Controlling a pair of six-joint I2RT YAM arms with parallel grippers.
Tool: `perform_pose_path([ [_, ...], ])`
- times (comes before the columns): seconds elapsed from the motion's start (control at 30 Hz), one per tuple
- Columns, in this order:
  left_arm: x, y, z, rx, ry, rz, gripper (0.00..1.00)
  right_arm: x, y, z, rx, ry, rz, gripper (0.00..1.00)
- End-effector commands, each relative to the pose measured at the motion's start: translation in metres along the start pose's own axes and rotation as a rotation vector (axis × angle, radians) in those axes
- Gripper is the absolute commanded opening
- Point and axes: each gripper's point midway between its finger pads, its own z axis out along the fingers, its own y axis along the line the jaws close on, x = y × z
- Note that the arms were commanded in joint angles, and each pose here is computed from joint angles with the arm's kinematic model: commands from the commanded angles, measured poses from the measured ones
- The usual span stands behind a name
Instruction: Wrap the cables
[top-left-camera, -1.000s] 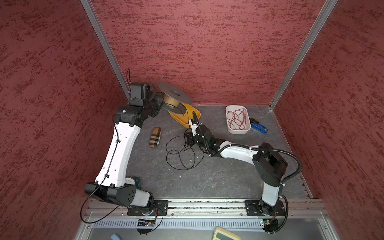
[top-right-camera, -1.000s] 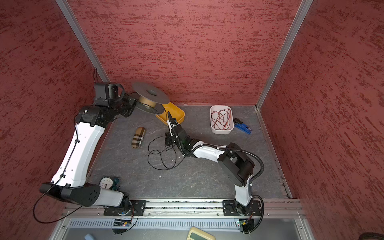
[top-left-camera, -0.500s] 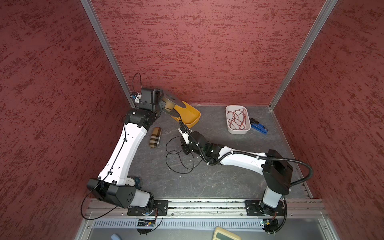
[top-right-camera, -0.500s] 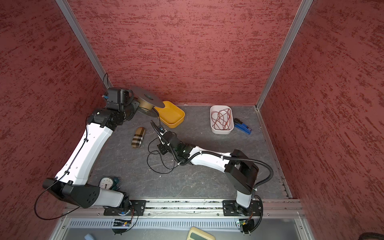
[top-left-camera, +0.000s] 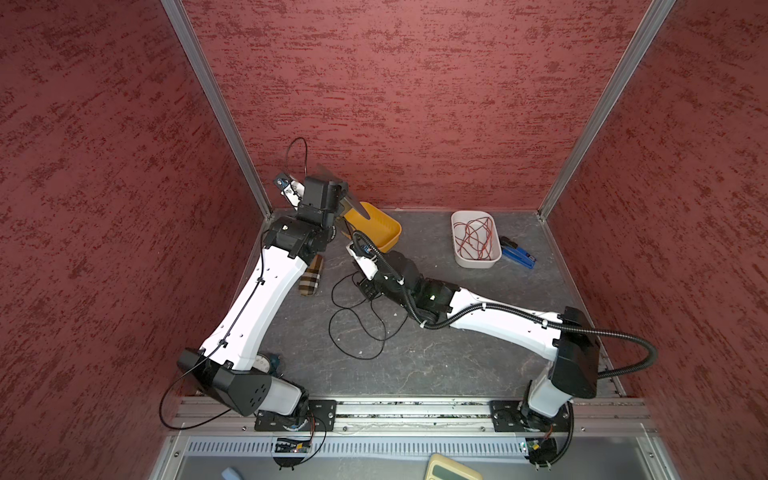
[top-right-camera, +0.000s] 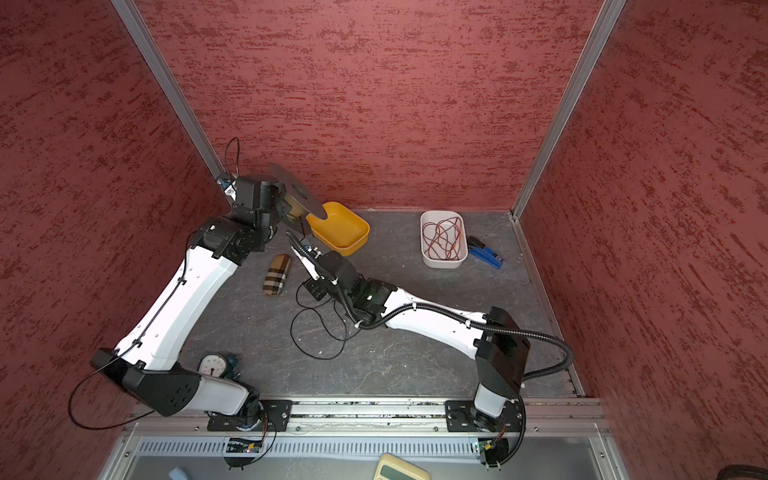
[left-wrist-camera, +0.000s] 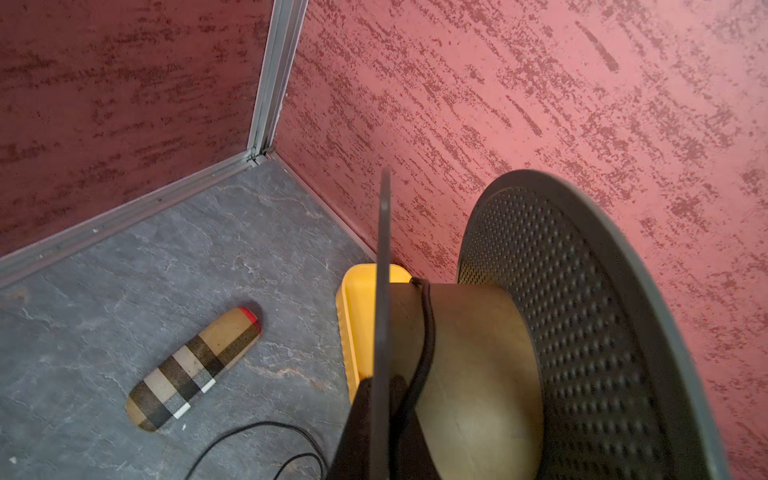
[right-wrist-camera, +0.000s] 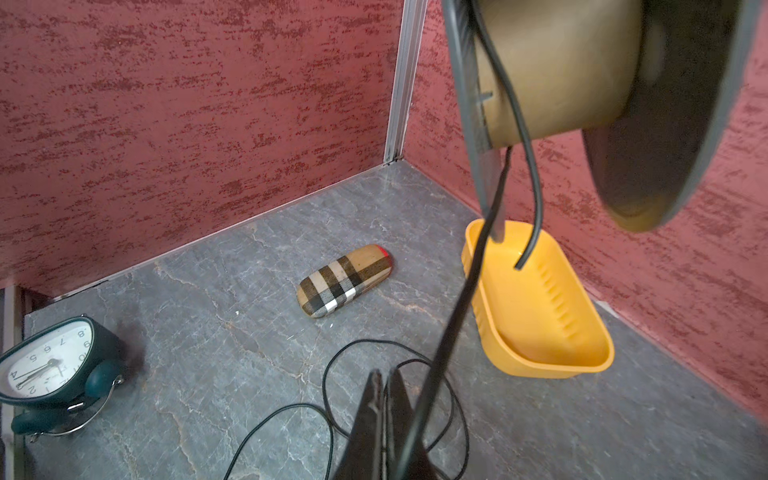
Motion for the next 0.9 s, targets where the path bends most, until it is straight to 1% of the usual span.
perform_pose_path([
  [0.0, -0.027, -0.012, -0.007, -0.009, -0.123, 0.049, 0.0, -0.033, -0.009, -0.019, 0.046, -0.054, -0.06, 0.0],
  [0.17, -0.018, -0.012, -0.003, -0.054, -0.089, 0.162, 0.0, -0.049, -0.026, -0.025, 0.138, -0.083, -0.075, 0.0],
  [0.3, -0.009, -0.015, -0.002, -0.025, -0.051, 0.226, 0.0, -0.056, -0.051, -0.027, 0.228, -0.084, -0.041, 0.0],
  [0.37, -0.006, -0.016, -0.003, -0.015, -0.029, 0.267, 0.0, -0.055, -0.063, -0.026, 0.249, -0.071, -0.011, 0.0],
  [0.47, 0.002, -0.022, -0.003, 0.035, 0.033, 0.339, 0.0, -0.058, -0.08, -0.03, 0.245, -0.068, 0.041, 0.0],
  [0.5, 0.002, -0.023, -0.003, 0.038, 0.045, 0.342, 0.0, -0.06, -0.085, -0.032, 0.244, -0.074, 0.047, 0.0],
  [0.63, 0.013, -0.024, -0.003, 0.054, 0.115, 0.421, 0.0, -0.067, -0.102, -0.039, 0.256, -0.088, 0.06, 0.0],
  [0.87, 0.03, -0.031, -0.008, 0.116, 0.195, 0.513, 0.0, -0.078, -0.125, -0.043, 0.256, -0.086, 0.07, 0.0],
])
